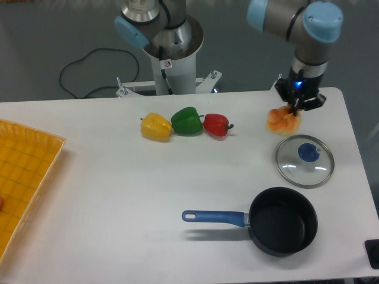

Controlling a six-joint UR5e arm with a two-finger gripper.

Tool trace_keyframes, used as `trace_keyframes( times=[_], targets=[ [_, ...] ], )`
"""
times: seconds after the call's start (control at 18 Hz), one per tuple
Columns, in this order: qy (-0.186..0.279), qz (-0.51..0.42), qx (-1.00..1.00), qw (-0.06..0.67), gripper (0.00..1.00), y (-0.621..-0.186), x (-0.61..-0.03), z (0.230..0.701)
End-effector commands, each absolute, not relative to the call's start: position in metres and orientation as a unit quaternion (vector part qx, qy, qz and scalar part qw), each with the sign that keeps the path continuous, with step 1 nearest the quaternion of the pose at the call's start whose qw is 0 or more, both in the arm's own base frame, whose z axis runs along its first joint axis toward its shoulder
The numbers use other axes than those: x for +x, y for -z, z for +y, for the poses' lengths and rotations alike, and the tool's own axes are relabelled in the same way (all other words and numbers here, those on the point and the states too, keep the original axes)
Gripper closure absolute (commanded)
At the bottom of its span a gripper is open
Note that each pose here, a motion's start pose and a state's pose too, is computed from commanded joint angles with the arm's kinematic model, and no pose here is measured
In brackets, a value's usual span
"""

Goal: Pick up the bread
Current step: 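Lift the orange pepper up and away from the other peppers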

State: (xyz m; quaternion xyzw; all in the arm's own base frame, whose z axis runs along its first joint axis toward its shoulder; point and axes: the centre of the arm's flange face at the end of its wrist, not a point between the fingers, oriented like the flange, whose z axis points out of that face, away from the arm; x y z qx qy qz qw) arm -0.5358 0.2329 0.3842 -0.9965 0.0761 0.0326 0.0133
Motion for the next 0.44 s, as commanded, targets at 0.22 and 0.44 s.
trace_keyframes(
  times=[0.22, 0.44],
  targets=[
    [-0.045, 0.081, -0.996, 0.014, 0.99, -0.397, -0.543, 0.238],
    [-0.049, 0.094, -0.994, 0.014, 0.99, -0.4, -0.547, 0.239]
  ],
)
